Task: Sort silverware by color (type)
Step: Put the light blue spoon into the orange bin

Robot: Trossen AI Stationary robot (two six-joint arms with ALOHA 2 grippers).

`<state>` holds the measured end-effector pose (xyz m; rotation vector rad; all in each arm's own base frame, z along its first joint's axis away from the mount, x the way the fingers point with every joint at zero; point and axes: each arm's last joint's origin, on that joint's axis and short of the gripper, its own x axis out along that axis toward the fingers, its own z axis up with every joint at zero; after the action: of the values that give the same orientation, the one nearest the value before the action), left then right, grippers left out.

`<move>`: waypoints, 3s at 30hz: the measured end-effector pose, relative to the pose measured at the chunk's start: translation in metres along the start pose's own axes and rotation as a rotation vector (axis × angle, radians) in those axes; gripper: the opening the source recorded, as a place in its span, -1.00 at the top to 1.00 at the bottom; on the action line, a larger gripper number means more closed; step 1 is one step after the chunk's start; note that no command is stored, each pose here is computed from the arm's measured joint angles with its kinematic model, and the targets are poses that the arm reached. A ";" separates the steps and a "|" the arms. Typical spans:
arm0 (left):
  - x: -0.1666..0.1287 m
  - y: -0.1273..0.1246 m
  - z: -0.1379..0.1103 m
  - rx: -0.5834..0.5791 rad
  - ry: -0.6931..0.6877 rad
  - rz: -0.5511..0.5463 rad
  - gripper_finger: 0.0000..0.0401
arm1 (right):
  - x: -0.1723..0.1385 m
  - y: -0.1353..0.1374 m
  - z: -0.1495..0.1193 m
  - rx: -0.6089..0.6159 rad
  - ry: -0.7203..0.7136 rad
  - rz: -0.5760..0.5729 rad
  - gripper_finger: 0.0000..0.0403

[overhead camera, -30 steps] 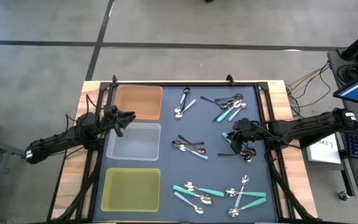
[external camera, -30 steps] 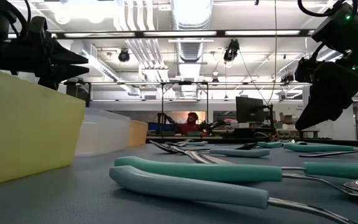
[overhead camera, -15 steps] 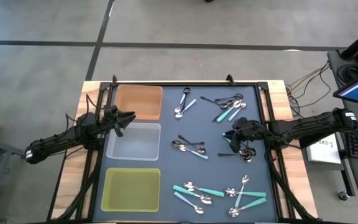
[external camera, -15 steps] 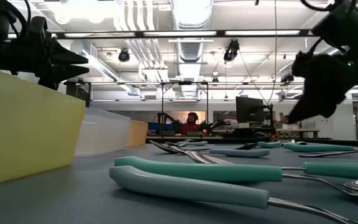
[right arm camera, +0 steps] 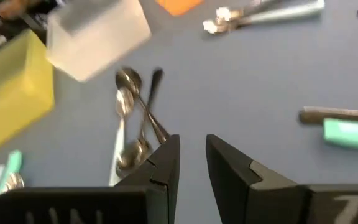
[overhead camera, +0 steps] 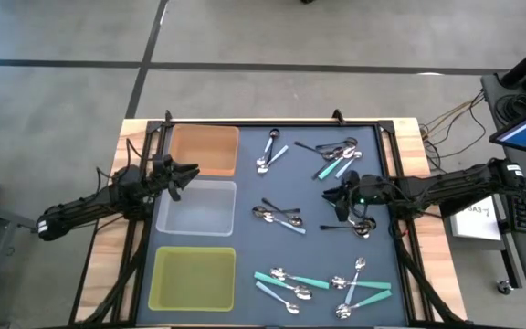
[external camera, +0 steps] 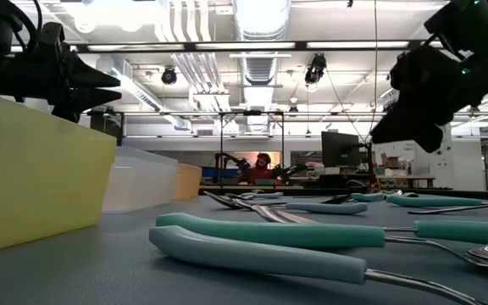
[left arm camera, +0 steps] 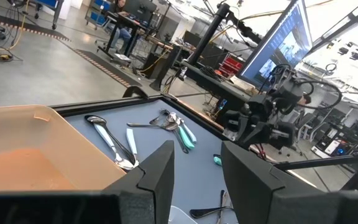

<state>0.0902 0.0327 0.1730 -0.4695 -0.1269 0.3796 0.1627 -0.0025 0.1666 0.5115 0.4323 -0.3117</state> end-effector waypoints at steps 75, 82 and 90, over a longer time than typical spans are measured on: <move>-0.005 -0.014 0.037 -0.326 -0.290 -0.014 0.43 | 0.028 -0.063 0.081 0.801 0.301 -0.894 0.36; -0.001 -0.027 0.063 -0.219 -0.298 0.042 0.43 | 0.044 -0.078 0.072 0.901 0.311 -0.991 0.36; 0.011 -0.046 0.102 -0.032 -0.277 0.135 0.43 | 0.067 -0.091 0.058 0.928 0.344 -1.051 0.36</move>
<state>0.0940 0.0415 0.2851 -0.4566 -0.3718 0.5753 0.2032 -0.1207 0.1443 1.2306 0.8777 -1.4917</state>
